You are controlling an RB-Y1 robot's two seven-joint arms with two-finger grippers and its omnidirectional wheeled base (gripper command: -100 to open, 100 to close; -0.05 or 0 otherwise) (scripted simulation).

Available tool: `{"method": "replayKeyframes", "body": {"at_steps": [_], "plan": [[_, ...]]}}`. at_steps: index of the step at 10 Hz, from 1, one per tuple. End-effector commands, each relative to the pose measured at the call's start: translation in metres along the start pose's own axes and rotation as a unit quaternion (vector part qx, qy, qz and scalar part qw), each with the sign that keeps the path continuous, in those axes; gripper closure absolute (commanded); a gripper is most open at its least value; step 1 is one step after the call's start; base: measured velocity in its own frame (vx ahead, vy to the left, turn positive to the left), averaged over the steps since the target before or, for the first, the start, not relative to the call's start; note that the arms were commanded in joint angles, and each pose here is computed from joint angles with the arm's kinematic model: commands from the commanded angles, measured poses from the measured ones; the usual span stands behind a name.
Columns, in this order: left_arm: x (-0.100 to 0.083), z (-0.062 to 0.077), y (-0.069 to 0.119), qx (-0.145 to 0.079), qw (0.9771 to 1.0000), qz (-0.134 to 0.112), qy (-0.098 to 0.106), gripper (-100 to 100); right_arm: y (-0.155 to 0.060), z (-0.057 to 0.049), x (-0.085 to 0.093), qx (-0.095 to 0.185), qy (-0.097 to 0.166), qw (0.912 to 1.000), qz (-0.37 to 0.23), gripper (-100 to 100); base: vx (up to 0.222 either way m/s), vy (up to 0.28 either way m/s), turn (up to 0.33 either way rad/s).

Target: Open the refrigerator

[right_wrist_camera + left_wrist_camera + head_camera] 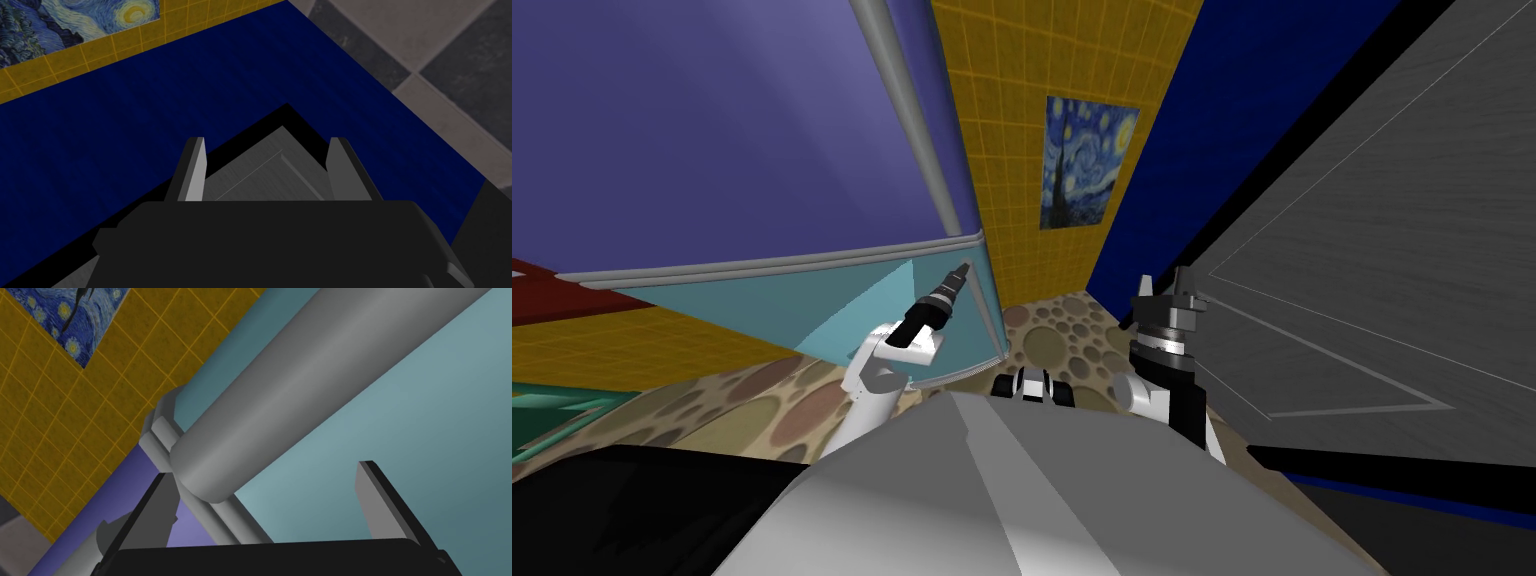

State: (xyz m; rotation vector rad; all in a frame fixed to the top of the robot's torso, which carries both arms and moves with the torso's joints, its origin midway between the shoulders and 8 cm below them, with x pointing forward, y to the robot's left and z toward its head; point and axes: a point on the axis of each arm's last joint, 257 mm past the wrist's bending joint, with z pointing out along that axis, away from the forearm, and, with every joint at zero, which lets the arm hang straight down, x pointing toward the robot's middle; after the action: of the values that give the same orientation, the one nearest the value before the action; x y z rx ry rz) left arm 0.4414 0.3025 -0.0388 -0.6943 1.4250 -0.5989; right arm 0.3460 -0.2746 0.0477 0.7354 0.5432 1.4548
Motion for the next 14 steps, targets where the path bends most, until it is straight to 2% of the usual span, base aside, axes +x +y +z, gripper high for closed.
{"method": "replayKeyframes", "body": {"at_steps": [1, 3, 6, 7, 8, 10, 14], "plan": [[-0.004, 0.000, 0.005, -0.020, 0.9997, 0.016, 0.000, -100, 0.000, 0.000, 0.000, 0.000, 0.000, 1.0000, 0.000, 0, 0.024, -0.039, -0.016], [-0.009, -0.001, 0.003, -0.025, 0.9994, 0.025, -0.002, -100, 0.000, 0.000, 0.000, 0.000, 0.000, 1.0000, 0.000, 0, 0.018, -0.035, -0.014], [-0.010, -0.002, 0.001, -0.022, 0.9995, 0.023, -0.003, -100, 0.000, 0.000, 0.000, 0.000, 0.000, 1.0000, 0.000, 0, 0.067, -0.005, -0.010], [-0.010, -0.002, 0.001, -0.023, 0.9995, 0.023, -0.003, 100, 0.000, 0.000, 0.000, 0.000, 0.000, 1.0000, 0.000, 0, 0.010, 0.000, 0.009], [-0.003, -0.004, -0.008, -0.011, 0.9996, 0.024, 0.007, 100, 0.000, 0.000, 0.000, 0.000, 0.000, 1.0000, 0.000, 0, -0.114, 0.037, -0.036], [0.010, -0.008, -0.023, 0.010, 0.9993, 0.025, 0.027, 100, 0.000, 0.000, 0.000, 0.000, 0.000, 1.0000, 0.000, 0, -0.373, 0.106, -0.119], [0.037, -0.018, -0.051, 0.050, 0.9961, 0.025, 0.069, 100, 0.000, 0.000, 0.000, 0.000, 0.000, 1.0000, 0.000, 0, -0.381, 0.137, -0.120]]}}
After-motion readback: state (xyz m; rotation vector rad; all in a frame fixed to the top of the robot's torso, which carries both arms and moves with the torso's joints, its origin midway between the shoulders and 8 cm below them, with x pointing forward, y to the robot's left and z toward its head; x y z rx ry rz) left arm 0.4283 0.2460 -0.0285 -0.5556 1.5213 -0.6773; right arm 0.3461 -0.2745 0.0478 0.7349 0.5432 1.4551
